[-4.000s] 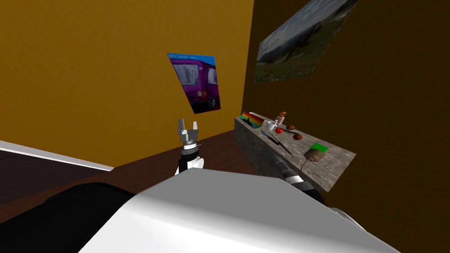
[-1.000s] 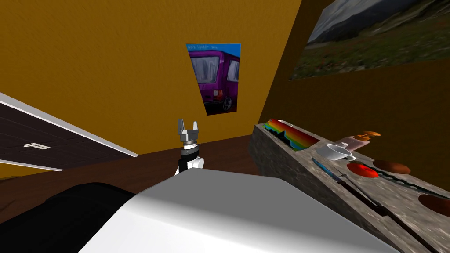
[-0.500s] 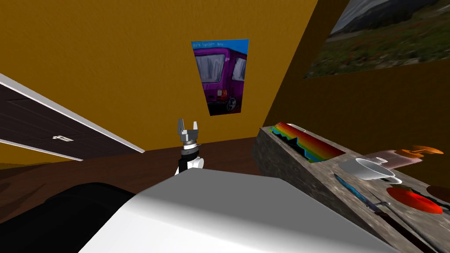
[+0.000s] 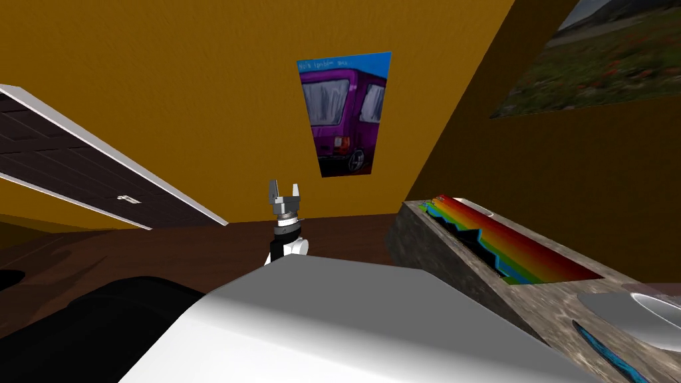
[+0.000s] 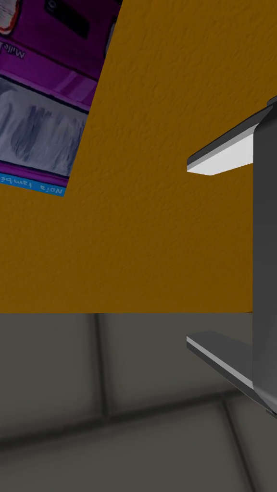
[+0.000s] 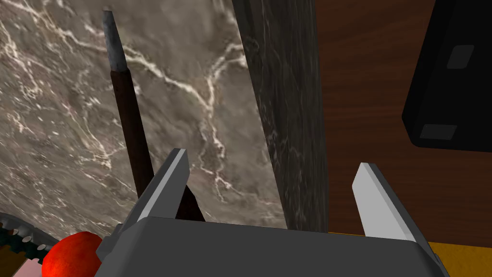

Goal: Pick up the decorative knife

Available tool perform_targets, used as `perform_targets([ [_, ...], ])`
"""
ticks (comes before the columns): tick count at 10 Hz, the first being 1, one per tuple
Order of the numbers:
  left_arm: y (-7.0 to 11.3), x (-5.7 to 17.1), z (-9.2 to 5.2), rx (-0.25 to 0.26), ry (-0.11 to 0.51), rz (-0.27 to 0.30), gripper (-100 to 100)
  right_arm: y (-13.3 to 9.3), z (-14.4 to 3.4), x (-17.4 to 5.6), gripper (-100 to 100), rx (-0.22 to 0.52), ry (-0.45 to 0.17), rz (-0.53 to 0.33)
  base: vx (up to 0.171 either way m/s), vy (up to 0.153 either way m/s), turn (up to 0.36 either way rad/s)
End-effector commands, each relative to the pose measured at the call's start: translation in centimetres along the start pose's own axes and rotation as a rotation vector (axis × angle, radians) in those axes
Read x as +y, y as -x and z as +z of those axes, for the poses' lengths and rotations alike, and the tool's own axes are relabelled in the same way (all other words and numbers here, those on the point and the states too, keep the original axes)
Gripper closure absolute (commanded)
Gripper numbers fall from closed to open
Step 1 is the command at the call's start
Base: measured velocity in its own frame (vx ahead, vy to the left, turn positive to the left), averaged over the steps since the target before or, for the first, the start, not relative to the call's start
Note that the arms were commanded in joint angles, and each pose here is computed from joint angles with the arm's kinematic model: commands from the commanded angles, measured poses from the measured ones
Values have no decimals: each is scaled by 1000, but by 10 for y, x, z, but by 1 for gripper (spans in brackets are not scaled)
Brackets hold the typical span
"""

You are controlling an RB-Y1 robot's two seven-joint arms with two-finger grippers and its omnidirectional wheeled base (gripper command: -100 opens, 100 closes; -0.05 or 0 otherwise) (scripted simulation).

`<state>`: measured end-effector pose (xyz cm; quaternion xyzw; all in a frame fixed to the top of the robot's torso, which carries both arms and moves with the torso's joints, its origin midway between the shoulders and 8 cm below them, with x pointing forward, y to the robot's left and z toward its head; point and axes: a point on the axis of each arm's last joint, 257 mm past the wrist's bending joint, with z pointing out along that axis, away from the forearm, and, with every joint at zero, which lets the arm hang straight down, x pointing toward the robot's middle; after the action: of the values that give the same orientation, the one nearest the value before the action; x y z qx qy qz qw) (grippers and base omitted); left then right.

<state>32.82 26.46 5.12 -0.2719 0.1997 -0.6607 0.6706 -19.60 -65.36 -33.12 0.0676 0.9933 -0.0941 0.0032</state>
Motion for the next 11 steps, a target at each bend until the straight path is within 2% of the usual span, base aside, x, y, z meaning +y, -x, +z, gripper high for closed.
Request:
perform_targets([
  [1, 0, 0, 0, 0, 0, 0, 0, 2, -6, -7, -100, 10, -14, -14, 156, -58, 118],
  [2, 0, 0, 0, 0, 0, 0, 0, 8, -9, -15, -100, 13, -26, -30, 135, -51, 132],
  [3, 0, 0, 0, 0, 0, 0, 0, 23, -9, -21, -100, -3, -30, -48, 238, -142, 292],
  [4, 0, 0, 0, 0, 0, 0, 0, 34, -7, -19, -100, -21, -23, -53, 236, -174, 247],
  [5, 0, 0, 0, 0, 0, 0, 0, 28, -7, -19, -100, -11, -25, -47, 92, -77, 59],
  [6, 0, 0, 0, 0, 0, 0, 0, 30, -7, -19, 0, -14, -25, -49, 19, -16, 1],
  [7, 0, 0, 0, 0, 0, 0, 0, 19, -4, -23, -100, -14, -32, -23, -12, 7, 187],
  [11, 0, 0, 0, 0, 0, 0, 0, -4, 6, -25, -100, -8, -36, 28, -41, 17, 140],
])
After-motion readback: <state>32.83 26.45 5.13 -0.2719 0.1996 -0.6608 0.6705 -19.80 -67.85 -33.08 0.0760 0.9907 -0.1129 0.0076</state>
